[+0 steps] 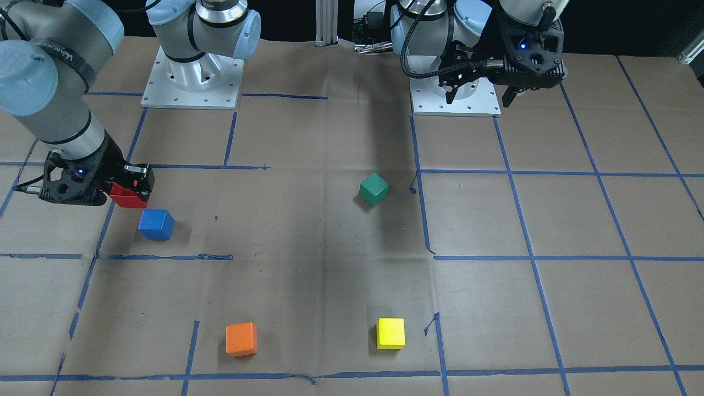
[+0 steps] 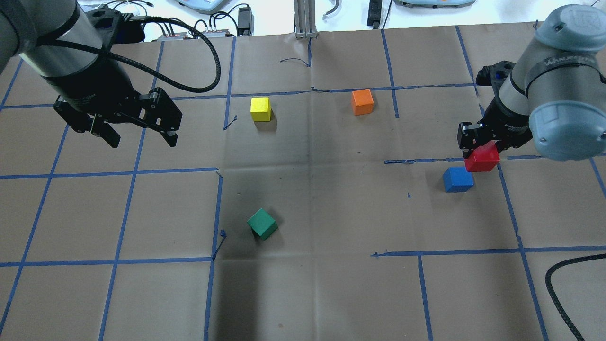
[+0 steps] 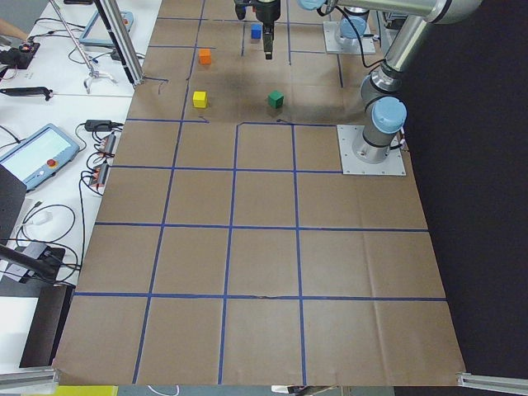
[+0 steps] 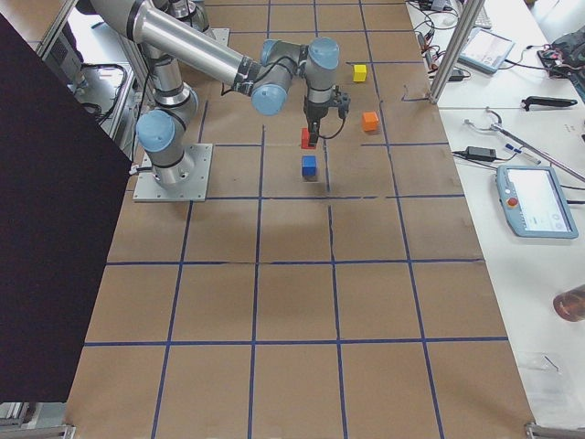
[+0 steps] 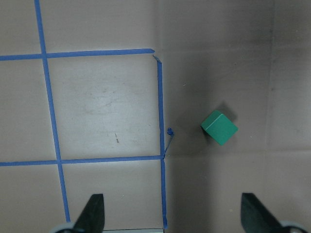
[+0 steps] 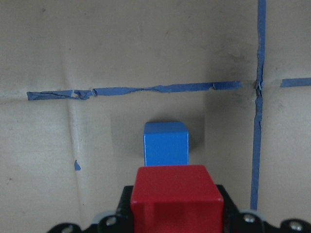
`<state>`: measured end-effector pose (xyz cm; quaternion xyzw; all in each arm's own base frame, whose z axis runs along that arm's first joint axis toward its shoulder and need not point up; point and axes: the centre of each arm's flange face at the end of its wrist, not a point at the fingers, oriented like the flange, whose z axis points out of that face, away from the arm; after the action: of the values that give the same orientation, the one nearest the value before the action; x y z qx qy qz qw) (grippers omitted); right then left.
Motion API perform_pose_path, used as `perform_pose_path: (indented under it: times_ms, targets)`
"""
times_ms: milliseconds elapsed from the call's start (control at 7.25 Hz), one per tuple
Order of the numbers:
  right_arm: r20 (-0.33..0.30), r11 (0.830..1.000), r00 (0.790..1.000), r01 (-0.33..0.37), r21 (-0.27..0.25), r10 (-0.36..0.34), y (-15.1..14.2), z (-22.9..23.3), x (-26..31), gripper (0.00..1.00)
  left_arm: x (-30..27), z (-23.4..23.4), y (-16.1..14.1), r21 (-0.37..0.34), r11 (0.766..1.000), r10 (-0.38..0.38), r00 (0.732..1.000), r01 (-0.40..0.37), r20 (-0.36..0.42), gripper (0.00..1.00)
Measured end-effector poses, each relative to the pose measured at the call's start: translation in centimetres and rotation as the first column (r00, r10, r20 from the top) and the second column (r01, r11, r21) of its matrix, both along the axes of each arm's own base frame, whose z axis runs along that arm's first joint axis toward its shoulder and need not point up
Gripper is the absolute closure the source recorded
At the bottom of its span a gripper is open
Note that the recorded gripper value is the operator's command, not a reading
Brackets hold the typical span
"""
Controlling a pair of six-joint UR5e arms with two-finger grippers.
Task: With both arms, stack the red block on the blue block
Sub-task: 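Lower the red cube onto the blue cube and open the right gripper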
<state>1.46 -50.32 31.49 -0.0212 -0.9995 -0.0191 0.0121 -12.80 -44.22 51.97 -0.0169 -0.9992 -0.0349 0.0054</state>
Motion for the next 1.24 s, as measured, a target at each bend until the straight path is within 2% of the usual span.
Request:
perform_pose_path:
  times_ms: [414,1241]
  targets:
    - [0.002,1.000,1.000,-0.008,0.001,0.008,-0.8,-3.5,-0.2,0.93,0.0,0.0,0.0,0.000,1.000,-0.001,1.000,0.001,0.000,0.00]
    - [-0.001,0.998,0.999,-0.054,-0.012,0.054,-1.9,-6.3,-0.5,0.93,0.0,0.1,0.1,-0.001,1.000,-0.001,1.000,0.001,0.002,0.00]
